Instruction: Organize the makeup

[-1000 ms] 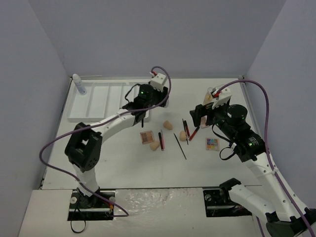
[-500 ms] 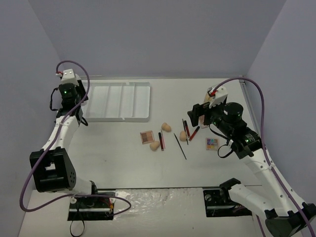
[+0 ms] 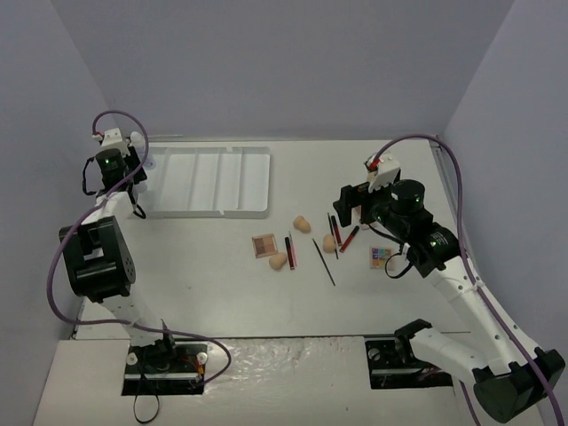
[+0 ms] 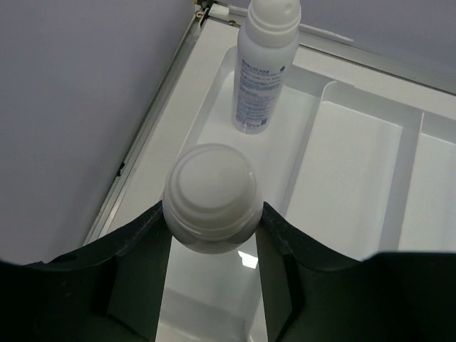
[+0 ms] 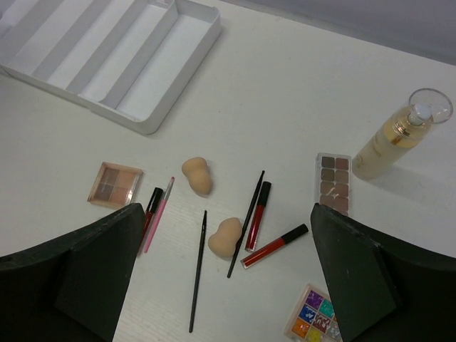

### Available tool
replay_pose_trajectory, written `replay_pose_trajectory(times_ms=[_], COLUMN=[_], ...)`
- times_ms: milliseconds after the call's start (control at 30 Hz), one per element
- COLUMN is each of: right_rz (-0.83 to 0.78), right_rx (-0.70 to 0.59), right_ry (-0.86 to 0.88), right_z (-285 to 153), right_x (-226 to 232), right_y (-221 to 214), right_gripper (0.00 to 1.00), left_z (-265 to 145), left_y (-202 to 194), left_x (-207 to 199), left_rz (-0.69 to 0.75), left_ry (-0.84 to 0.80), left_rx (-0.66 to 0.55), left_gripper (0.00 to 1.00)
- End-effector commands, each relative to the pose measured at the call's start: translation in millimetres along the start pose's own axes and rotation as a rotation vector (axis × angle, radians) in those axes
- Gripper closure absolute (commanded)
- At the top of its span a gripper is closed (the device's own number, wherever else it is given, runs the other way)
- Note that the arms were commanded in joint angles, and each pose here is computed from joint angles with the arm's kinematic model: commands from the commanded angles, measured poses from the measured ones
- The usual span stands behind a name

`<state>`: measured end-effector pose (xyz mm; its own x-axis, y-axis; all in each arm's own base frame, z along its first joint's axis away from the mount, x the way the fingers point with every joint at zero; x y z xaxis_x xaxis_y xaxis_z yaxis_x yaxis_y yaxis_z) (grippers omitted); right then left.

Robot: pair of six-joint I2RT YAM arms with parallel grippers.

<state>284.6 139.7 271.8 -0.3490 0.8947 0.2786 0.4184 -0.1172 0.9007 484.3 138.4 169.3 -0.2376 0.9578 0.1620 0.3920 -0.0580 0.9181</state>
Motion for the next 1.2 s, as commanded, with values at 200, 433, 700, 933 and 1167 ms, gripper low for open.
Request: replay_pose_trajectory(times_ms=[200, 433, 700, 933, 1167], right_rz=[0.019, 0.028, 0.031, 0.045, 0.116], right_rx=[-0.059, -0.039, -0.051, -0.081, -0.148], right_ry=[-0.048, -0.069, -0.085, -0.128, -0.277], right_z=[14.4, 20.7, 28.2, 37.8, 55.7], right_x=[-5.3, -10.0, -13.8, -20.5, -46.7], right_y=[13.7, 5.6, 3.6, 8.4, 23.8], right_gripper=[0.00, 0.00, 0.00, 0.00, 0.00], left_z=[35.3, 55.5, 56.0, 36.7, -11.2], left_y=[91.3, 72.5, 51.2, 53.6, 69.4], left_x=[14.7, 4.8, 2.5, 8.0, 16.2], left_rz=[-0.002, -0.015, -0.014, -0.003, 0.008], left_ry=[-0.012, -0.054, -0.048, -0.022, -0.001], left_rx=[-0.304, -0.291, -0.249, -0.232, -0.173], left_gripper=[1.00, 0.90, 0.58, 0.11, 0.03])
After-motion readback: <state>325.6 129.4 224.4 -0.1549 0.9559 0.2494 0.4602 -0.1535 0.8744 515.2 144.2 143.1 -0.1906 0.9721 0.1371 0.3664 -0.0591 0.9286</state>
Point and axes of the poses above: each gripper's point midway between its finger pads, its own z axis out along the fingers, its own x axis along the line the jaws close on, y = z × x, the point moved 2 cm from there along -z, back along the fingers, and after that the axes turned 13 degrees about z, right-handed, at the moved point
